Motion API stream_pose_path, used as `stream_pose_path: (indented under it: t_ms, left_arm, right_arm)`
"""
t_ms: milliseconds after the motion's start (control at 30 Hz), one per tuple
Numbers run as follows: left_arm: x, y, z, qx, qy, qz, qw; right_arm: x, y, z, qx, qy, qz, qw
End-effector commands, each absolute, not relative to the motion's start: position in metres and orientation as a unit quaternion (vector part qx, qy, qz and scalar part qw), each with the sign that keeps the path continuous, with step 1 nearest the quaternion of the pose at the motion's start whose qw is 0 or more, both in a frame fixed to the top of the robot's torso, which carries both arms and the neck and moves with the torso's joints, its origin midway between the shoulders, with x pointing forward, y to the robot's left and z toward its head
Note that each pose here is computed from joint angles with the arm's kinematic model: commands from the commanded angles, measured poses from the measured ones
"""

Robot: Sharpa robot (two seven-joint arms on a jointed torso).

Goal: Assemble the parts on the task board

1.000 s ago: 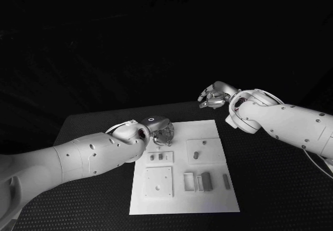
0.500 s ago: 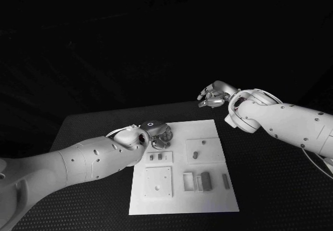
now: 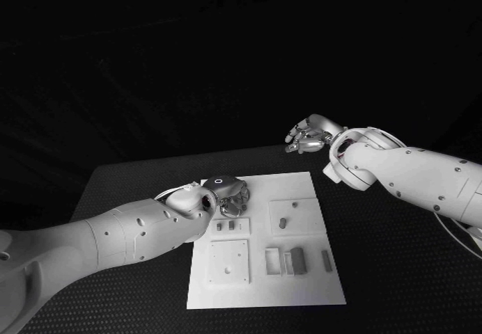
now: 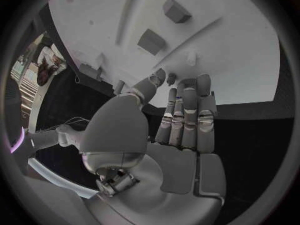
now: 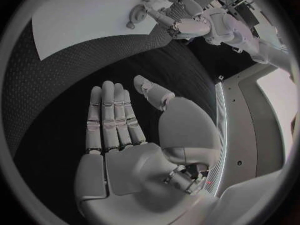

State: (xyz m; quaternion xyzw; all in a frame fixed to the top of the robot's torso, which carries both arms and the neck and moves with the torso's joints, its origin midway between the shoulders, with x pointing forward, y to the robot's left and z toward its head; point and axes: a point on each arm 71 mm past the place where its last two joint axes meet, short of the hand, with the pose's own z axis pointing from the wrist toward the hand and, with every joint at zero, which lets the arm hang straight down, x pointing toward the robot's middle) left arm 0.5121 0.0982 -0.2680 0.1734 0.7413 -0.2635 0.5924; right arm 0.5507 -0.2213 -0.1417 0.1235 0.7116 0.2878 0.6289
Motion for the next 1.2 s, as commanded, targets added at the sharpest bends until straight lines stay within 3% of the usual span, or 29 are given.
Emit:
stream_pose_path:
  t_ms: [33,1200]
  left_arm:
    - [0.509,0.095,-0.269,0.179,0.740,-0.270,0.589]
    - [0.505,0.091,-0.279,0.175,0.749,-0.275,0.576]
  right_arm:
    - [0.551,-0.220,-0.141,0.123,0.707,0.298,0.630]
    - [0.551,-0.219,-0.141,0.122,0.709,0.299,0.627]
